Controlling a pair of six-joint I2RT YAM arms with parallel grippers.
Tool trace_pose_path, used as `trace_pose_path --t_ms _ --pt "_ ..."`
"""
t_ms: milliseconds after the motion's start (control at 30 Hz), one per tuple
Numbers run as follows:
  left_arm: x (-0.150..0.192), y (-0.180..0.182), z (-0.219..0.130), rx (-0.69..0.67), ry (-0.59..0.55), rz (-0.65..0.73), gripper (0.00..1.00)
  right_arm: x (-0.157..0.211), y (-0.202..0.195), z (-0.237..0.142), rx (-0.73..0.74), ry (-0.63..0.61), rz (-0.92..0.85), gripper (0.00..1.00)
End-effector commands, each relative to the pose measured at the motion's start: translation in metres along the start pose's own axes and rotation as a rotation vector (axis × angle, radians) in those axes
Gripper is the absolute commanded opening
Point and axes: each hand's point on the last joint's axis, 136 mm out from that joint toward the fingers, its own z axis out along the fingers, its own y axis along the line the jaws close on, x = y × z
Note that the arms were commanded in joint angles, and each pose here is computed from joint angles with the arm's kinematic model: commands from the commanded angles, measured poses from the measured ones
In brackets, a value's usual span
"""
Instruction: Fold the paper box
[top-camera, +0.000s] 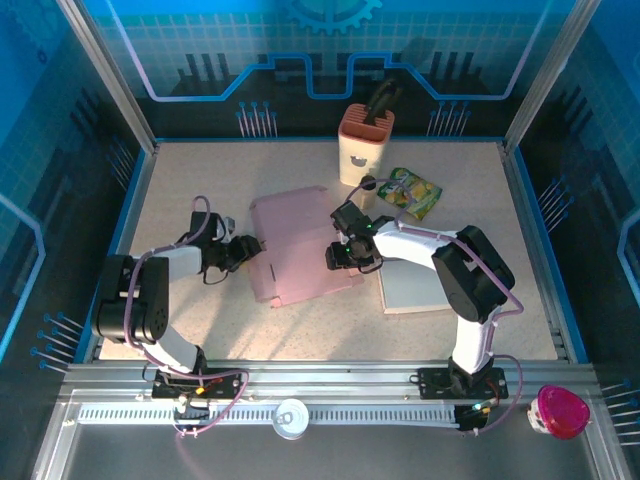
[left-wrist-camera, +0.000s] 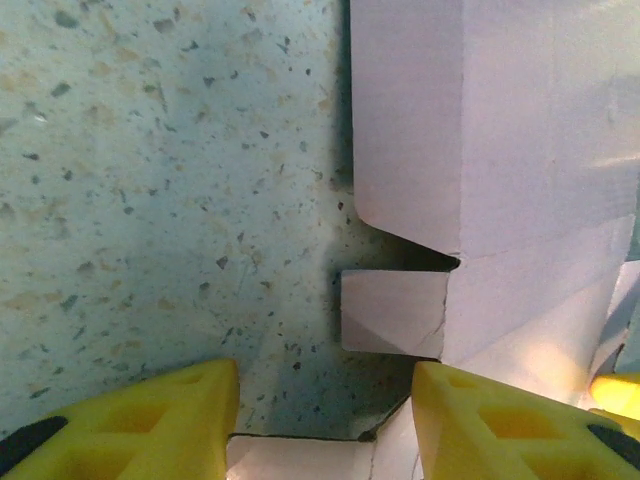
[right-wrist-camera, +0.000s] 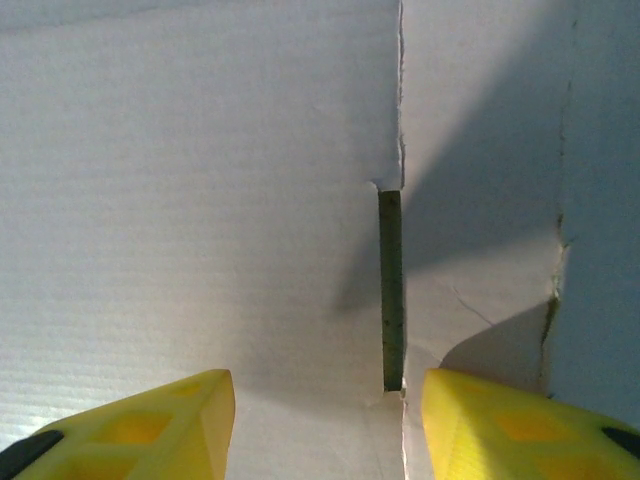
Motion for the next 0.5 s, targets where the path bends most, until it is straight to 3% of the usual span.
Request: trace_pose_path --t_ms 0,467 --pt "0.014 0.0 -0.005 0.005 0.038 -0.028 0.49 0.0 -0.008 0.003 0.023 0.022 -0.002 0.52" --pt "0.02 -0.026 -0.031 0.113 -0.011 -0.023 0.43 -0.004 -0.013 0.002 0.061 0.025 -0.027 0.52"
